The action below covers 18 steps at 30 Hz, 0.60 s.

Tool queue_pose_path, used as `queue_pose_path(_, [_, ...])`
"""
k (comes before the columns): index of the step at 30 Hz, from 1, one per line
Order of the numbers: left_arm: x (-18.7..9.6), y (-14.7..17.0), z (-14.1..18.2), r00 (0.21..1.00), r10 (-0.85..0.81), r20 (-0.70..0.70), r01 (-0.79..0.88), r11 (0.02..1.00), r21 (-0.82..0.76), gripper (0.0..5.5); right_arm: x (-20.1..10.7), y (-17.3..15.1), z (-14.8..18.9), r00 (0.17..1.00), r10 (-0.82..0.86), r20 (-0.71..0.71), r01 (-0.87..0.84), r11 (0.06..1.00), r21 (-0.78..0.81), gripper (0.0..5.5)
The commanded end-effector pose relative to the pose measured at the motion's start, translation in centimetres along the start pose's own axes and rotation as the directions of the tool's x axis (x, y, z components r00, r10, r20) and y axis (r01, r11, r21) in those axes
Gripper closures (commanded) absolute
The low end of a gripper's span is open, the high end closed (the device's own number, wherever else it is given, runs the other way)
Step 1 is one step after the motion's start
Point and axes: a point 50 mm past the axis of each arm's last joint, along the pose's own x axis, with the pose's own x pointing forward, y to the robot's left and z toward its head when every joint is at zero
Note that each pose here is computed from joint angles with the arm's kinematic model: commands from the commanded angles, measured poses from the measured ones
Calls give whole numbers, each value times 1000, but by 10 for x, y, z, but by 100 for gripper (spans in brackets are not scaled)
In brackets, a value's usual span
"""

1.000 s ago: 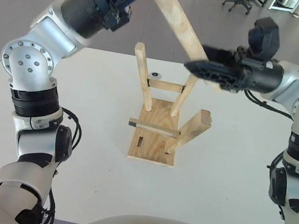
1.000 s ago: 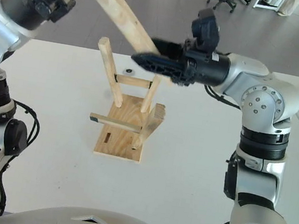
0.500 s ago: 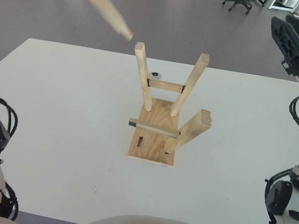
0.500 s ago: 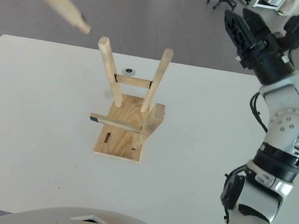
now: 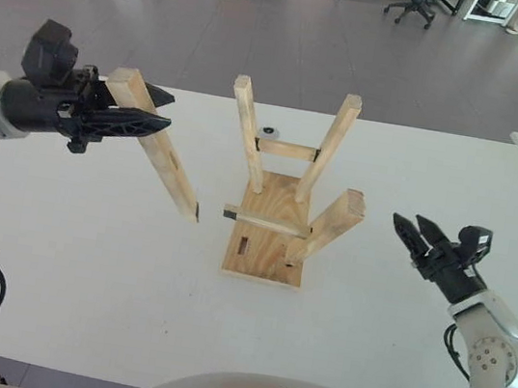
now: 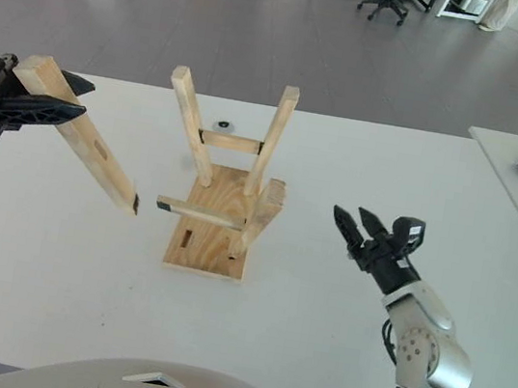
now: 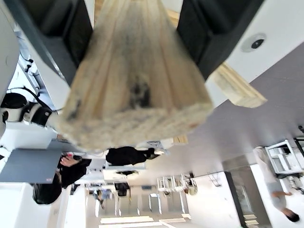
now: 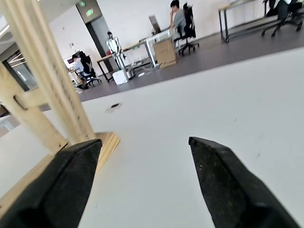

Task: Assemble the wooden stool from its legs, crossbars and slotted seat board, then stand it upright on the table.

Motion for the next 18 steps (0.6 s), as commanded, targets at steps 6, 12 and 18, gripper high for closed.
queue_pose_path(6, [7,-6,-43,999,31,-45,-23,986,167,347,2,10,-16,1000,6,-10,-6,1000,2,206])
queue_pose_path(12, [4,2,-38,998,-59,32,58,997,55,347,6,9,-17,1000,11,-6,-11,1000,-6,206])
queue_pose_path(18, [5,-4,-40,989,-96,116,99,995,-19,347,14,9,-15,999,36,-15,-36,999,-15,206])
